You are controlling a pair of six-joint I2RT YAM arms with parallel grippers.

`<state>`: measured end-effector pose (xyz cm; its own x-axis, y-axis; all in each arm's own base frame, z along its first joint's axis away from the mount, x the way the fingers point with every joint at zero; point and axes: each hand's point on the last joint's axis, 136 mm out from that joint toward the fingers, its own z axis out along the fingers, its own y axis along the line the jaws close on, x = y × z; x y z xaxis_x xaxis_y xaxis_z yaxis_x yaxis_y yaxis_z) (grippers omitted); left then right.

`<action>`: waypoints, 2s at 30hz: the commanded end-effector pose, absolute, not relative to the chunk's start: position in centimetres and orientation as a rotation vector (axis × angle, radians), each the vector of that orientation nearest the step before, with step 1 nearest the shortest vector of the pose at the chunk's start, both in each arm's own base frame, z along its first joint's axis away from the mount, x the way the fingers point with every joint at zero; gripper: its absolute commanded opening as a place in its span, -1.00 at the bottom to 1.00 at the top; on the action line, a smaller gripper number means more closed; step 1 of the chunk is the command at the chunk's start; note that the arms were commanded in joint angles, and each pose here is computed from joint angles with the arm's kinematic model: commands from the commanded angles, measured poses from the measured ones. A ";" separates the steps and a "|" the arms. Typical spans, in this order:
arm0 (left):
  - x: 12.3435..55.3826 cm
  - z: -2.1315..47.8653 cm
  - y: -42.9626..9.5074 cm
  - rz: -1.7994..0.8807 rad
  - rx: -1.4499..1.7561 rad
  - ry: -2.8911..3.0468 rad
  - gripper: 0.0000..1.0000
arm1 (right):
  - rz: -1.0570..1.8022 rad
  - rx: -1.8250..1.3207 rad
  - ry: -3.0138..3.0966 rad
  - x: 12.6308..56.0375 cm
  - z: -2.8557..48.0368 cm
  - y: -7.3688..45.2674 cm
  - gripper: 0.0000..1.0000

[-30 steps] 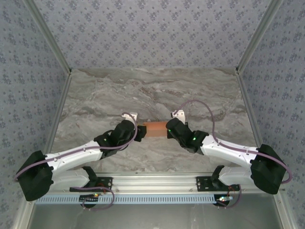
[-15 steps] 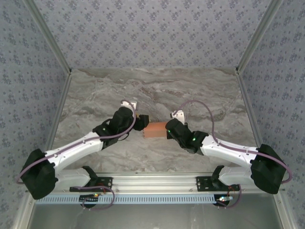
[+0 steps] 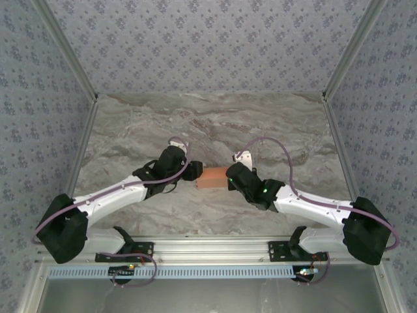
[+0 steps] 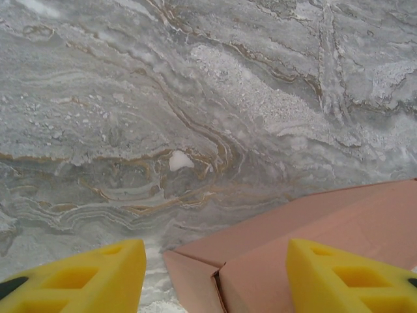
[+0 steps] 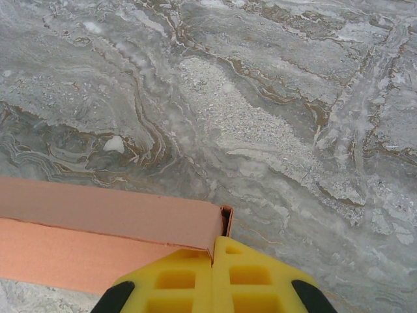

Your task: Fold the paper box

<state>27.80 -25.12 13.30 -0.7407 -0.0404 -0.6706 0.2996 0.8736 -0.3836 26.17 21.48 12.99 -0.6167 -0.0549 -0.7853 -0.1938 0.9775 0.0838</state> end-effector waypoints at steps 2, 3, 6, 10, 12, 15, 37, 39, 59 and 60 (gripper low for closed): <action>26.4 11.5 -24.7 -0.652 0.177 2.386 0.16 | 0.139 -0.211 2.272 25.5 12.0 20.8 -0.91; 26.3 11.2 -24.7 -0.658 0.172 2.392 0.15 | 0.141 -0.211 2.272 25.5 12.0 20.8 -0.91; 26.0 10.4 -24.5 -0.657 0.163 2.403 0.14 | 0.141 -0.216 2.268 25.6 12.2 20.9 -0.87; 25.9 9.8 -24.3 -0.648 0.158 2.416 0.14 | 0.141 -0.237 2.267 25.6 12.8 21.1 -0.73; 25.8 9.8 -24.4 -0.653 0.159 2.415 0.14 | 0.142 -0.253 2.268 25.6 13.1 21.2 -0.63; 25.7 9.8 -24.4 -0.650 0.161 2.411 0.14 | 0.158 -0.276 2.267 25.5 13.8 21.6 -0.49; 25.7 10.0 -24.6 -0.642 0.170 2.402 0.14 | 0.342 -0.335 2.342 28.6 16.9 21.6 0.09; 25.7 10.1 -24.7 -0.645 0.171 2.398 0.14 | 0.377 -0.324 2.372 29.1 16.2 21.4 0.09; 25.5 9.9 -24.5 -0.646 0.146 2.391 0.18 | 0.386 -0.249 2.575 26.2 7.3 19.0 0.02; 25.6 10.1 -24.6 -0.652 0.148 2.384 0.20 | 0.385 -0.249 2.577 26.1 7.1 19.0 0.01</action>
